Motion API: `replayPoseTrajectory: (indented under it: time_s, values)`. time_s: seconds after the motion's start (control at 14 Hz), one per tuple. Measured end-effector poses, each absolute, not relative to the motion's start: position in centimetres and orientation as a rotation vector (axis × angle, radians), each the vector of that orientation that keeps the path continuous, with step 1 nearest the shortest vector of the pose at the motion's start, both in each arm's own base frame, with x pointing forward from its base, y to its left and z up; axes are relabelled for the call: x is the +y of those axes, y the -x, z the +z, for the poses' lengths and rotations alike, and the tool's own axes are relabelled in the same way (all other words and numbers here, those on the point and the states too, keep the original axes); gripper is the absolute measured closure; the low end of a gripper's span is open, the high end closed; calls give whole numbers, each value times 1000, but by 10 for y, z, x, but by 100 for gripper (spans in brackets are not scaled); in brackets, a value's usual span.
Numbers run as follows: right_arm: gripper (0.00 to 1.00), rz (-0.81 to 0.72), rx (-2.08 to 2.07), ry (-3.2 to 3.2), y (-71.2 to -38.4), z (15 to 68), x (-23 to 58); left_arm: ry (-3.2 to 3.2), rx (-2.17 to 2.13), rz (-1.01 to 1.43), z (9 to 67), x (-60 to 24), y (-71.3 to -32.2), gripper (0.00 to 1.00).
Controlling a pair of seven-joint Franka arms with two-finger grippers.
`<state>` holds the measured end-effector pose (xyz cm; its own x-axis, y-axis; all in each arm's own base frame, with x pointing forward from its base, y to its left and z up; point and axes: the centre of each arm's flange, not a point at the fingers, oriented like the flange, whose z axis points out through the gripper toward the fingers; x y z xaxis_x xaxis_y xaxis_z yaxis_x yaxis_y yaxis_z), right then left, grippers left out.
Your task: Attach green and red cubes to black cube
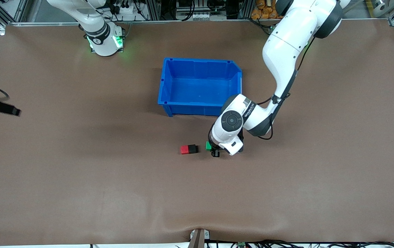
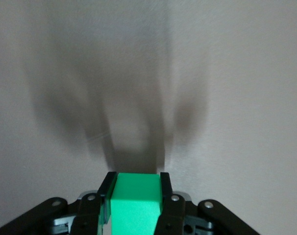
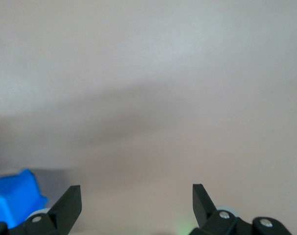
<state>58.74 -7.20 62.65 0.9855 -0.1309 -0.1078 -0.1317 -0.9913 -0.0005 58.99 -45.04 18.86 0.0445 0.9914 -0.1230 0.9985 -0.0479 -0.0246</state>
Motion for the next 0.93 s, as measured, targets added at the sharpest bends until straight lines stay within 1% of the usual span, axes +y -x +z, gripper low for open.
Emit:
replayPoseTrajectory:
  time_s: [0.21, 0.43, 0.5, 0.64, 0.93]
  values:
    - [0, 96, 91, 3126, -536, 655, -67, -2233, 2105, -166, 183, -463, -582, 60]
    - [0, 98, 28, 3122, -497, 656, -48, -2185, 2099, -157, 184, -469, -583, 60]
    - [0, 97, 17, 3123, -490, 652, -45, -2170, 2098, -154, 184, -471, -583, 60]
    - [0, 91, 24, 3124, -490, 648, -48, -2149, 2095, -150, 184, -472, -584, 60]
    - [0, 7, 46, 3153, -497, 673, -64, -2139, 2086, -148, 181, -475, -584, 60]
